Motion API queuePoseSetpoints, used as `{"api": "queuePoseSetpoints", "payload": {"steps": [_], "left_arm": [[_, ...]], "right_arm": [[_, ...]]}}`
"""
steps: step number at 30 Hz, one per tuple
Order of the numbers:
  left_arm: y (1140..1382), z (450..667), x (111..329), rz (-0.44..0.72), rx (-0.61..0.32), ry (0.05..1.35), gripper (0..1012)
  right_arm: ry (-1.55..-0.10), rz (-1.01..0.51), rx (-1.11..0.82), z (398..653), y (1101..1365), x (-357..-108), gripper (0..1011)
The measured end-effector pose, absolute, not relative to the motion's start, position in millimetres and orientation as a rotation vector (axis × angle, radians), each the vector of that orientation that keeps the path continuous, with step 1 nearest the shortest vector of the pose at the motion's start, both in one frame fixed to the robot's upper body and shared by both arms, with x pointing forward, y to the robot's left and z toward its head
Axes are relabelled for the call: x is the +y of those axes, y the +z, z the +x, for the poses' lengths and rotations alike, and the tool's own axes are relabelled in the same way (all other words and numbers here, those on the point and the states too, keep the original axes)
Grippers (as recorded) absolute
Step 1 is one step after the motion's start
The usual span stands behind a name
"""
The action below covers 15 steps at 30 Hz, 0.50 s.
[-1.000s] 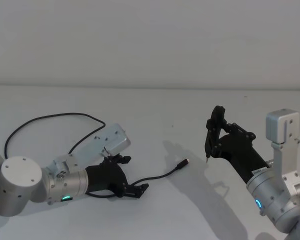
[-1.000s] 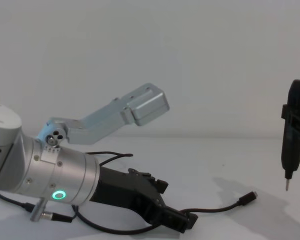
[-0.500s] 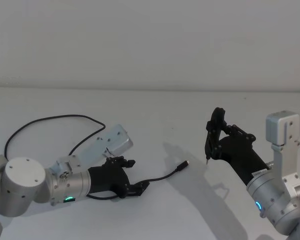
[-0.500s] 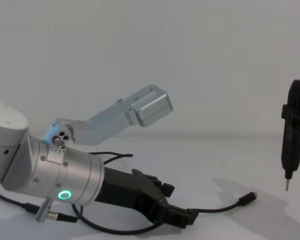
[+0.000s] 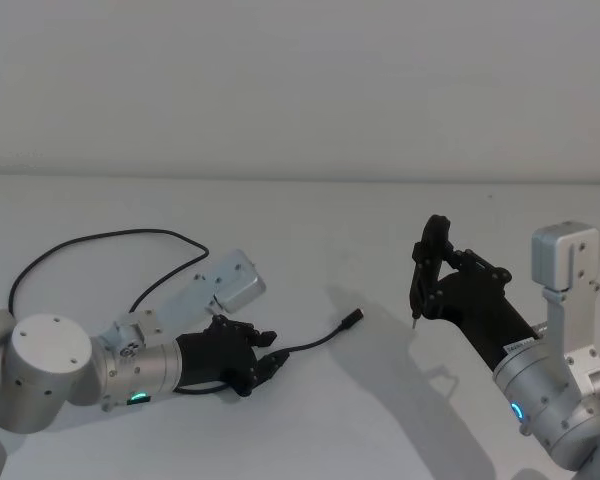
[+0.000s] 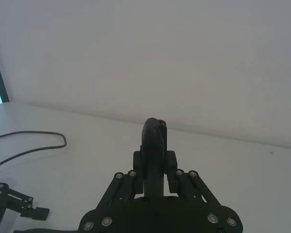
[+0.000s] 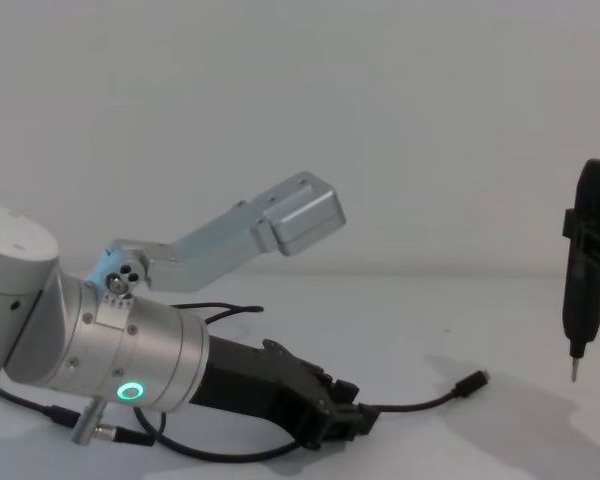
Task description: Pick up the data cable with the one hand.
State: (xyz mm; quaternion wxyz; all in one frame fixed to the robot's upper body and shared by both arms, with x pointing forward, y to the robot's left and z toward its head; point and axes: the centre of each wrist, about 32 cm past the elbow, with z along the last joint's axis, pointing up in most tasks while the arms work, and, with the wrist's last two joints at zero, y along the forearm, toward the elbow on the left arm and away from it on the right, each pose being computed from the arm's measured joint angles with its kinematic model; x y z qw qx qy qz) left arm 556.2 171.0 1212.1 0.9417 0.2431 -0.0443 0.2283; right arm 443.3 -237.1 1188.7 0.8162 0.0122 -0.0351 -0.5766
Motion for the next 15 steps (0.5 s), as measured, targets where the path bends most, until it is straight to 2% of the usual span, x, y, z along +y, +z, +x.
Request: {"api": "queuePoseSetpoints", "payload": {"steps": [8, 10, 15], "left_arm": [[1212.1, 556.5, 170.9, 0.496, -0.09, 0.466, 85], [1212.1, 556.5, 170.8, 0.496, -0.09, 0.466, 48], [1212.1, 556.6, 170.7, 0.496, -0.09, 0.466, 49]], "right_arm": [[-1.229, 0.026, -0.075, 443.3, 1188.7, -237.1, 275], [-1.229, 0.026, -0.075, 443.3, 1188.7, -237.1, 274], [-1.229, 0.026, -0.075, 443.3, 1188.8, -237.1, 274]]}}
